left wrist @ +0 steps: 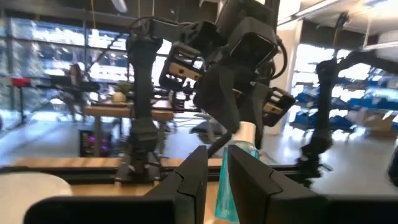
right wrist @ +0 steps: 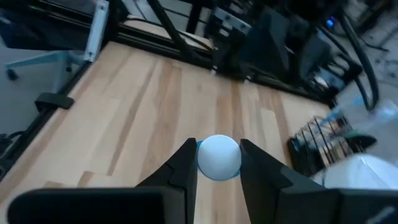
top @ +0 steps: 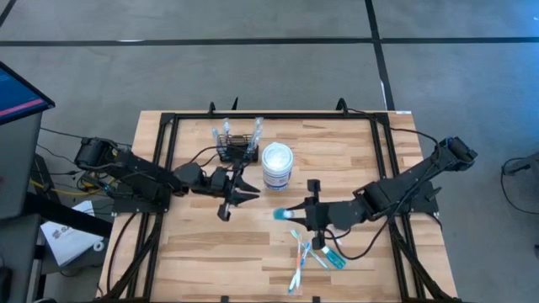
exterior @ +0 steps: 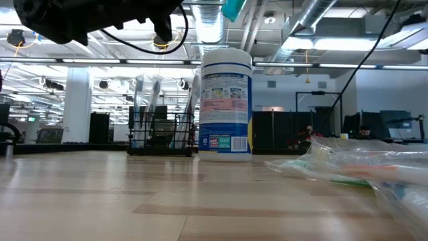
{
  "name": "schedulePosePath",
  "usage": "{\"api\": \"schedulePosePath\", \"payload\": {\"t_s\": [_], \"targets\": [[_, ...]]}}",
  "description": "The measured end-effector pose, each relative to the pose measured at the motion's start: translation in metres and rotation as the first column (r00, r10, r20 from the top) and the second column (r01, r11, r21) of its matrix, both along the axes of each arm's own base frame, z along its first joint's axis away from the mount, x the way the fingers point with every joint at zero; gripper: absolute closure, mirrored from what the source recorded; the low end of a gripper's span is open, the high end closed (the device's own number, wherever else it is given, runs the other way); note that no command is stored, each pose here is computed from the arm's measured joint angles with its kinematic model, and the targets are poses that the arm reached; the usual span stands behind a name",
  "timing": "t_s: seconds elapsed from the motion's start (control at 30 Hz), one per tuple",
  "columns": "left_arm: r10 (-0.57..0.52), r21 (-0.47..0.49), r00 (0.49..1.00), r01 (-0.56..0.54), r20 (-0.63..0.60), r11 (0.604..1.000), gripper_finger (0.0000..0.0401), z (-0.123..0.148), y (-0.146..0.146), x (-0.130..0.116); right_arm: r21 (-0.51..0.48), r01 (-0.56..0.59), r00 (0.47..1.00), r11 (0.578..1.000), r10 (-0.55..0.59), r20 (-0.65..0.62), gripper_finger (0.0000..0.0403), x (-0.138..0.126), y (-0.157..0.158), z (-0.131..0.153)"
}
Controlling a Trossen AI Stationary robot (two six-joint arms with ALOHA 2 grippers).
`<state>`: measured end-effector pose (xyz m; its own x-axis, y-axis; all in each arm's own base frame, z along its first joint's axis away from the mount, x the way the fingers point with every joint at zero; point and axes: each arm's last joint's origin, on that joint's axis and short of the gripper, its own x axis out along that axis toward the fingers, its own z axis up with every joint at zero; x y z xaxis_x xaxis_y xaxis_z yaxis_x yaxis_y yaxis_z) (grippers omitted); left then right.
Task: Pick & Place toothbrushing station
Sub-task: Put the top blue mouthwash into the mesh organizer
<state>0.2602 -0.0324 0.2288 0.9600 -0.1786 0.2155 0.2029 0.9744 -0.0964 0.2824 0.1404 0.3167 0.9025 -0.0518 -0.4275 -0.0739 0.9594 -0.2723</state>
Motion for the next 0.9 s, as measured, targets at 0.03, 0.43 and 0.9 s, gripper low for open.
{"api": "schedulePosePath", "payload": {"t_s": [0.03, 0.43, 0.9], "targets": [[-0.015, -0.013, 1.0, 0.014, -0.004, 1.0, 0.0342, -0.001, 0.001, 0.0, -0.002, -0.017, 1.0, 1.0, 0.017, 0.004, 0.0321, 0.001, 0.0, 0.001], [-0.246, -0.074, 0.968, 0.242, -0.053, 0.967, 0.0342, -0.004, -0.002, 0.054, -0.004, -0.111, 0.994, 0.994, 0.111, 0.005, 0.0321, 0.004, -0.001, 0.002], [-0.433, -0.089, 0.897, 0.426, -0.087, 0.9, 0.0342, -0.01, 0.003, 0.073, 0.025, -0.209, 0.978, 0.978, 0.209, 0.014, 0.0321, 0.003, 0.004, 0.004]]}}
